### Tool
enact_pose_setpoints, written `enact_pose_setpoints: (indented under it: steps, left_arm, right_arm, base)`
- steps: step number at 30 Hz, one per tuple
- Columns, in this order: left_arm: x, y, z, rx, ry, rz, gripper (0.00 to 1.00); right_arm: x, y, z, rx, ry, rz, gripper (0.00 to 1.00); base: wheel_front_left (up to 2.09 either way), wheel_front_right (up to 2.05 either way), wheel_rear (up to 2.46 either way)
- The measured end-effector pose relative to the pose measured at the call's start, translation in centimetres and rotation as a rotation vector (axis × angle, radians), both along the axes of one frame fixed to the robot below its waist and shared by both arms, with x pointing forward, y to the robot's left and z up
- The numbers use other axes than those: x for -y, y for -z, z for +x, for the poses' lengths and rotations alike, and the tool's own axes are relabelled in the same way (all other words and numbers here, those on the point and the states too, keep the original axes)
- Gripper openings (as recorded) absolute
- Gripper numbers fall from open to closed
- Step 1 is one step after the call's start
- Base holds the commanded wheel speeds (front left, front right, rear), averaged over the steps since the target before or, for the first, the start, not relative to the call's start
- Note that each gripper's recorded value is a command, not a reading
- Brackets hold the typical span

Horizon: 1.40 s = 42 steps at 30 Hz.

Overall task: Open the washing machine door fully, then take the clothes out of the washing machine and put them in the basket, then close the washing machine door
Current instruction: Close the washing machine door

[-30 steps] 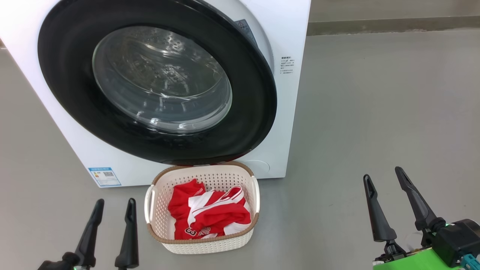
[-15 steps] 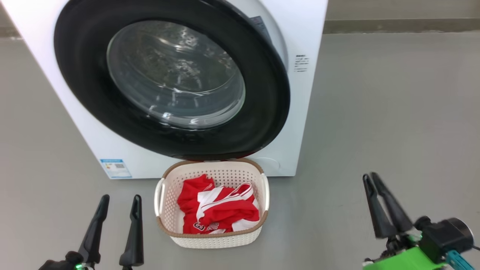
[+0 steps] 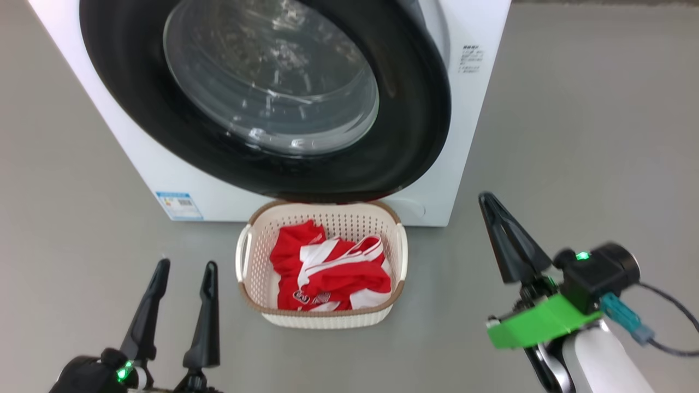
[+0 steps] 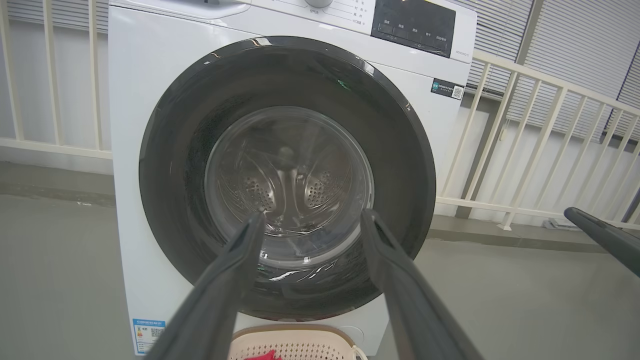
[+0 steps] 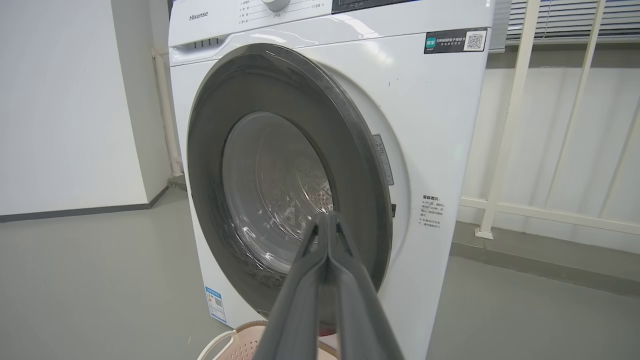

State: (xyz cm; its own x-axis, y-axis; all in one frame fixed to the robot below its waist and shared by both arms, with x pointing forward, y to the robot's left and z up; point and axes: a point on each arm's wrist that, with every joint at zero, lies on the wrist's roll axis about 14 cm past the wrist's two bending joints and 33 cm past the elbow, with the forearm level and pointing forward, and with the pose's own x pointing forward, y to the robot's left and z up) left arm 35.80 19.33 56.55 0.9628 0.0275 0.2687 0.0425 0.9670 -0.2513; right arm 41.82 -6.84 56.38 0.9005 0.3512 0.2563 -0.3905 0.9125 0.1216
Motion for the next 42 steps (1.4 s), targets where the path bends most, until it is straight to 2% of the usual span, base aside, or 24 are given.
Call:
enact_pose_setpoints:
  steps: [9,22,42]
  left_arm:
    - [0.7,0.3,1.7,-0.006,0.026,0.003,1.0]
    - [0.8,1.6,4.0,-0.041,0.031,0.013,1.0]
    - [0.6,3.5,6.0,-0.087,0.026,0.014,1.0]
  right_arm:
    - [-2.2,-0.5,3.8,0.017,-0.051,-0.012,0.0]
    - [-4.9,0.9,9.5,0.0,-0.102,-0.054,0.0]
    - [-4.8,2.9,16.5,-0.013,-0.041,-0.088,0.0]
  base:
    - [0.0,0.0,0.0]
    - [0.0,0.0,0.0]
    - [0.0,0.0,0.0]
